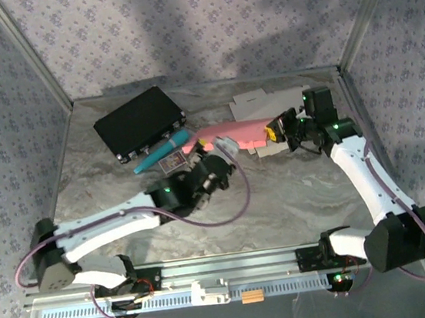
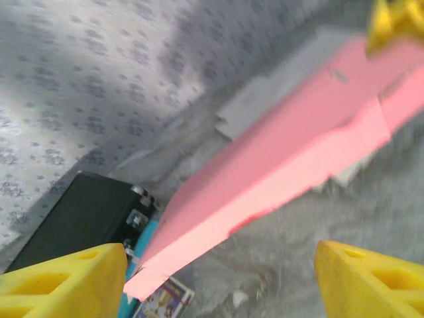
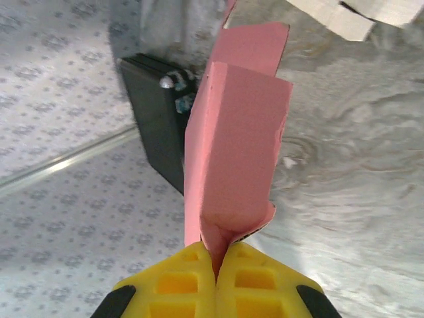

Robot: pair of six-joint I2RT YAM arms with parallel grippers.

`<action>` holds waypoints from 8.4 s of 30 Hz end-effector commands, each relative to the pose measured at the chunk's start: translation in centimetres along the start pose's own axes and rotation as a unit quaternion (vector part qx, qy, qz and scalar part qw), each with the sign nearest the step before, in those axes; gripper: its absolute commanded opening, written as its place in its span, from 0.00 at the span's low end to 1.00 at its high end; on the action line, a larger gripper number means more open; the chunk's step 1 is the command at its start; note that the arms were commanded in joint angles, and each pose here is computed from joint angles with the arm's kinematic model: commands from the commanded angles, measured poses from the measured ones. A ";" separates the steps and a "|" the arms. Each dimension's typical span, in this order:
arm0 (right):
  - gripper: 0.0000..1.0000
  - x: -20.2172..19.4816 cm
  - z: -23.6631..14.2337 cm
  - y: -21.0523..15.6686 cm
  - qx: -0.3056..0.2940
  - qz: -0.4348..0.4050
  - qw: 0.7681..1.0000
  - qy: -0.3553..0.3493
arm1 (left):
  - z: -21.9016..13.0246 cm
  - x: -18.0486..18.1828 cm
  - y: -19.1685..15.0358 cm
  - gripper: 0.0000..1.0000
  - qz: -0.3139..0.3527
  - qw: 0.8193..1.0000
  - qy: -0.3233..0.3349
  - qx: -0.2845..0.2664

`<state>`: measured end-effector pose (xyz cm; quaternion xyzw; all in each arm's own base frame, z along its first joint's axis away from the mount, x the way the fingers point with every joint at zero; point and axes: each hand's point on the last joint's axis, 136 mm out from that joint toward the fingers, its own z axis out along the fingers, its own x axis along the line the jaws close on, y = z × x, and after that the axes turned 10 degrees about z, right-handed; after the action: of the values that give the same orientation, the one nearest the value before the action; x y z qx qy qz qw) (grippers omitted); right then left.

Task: Fold the paper box

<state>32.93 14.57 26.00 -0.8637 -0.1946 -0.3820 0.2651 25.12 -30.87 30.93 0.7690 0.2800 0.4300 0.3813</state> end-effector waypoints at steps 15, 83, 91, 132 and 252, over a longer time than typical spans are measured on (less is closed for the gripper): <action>0.00 9.4 -2.2 0.5 -0.001 0.139 0.989 0.057 | 2.2 13.0 -0.9 0.71 -0.647 0.751 -0.077 0.107; 0.19 6.7 -3.0 1.5 0.026 0.189 0.980 0.057 | 8.6 7.1 -3.4 0.00 -0.915 0.399 0.052 0.031; 0.52 5.2 -5.3 1.4 0.002 0.113 0.993 0.039 | 7.8 8.7 -2.9 0.00 -0.918 0.389 0.073 0.028; 0.26 4.7 -2.0 1.6 -0.070 0.214 0.956 0.190 | 8.7 8.2 -2.2 0.00 -0.927 0.368 0.056 0.036; 0.64 -0.1 -9.5 0.7 -0.182 0.145 0.964 0.131 | 9.6 8.1 1.5 0.00 -0.936 0.345 0.053 0.040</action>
<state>28.27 8.04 32.44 -0.8481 0.0403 -0.4917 0.1933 36.93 -28.92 31.65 0.1026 0.8527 -0.1220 0.4975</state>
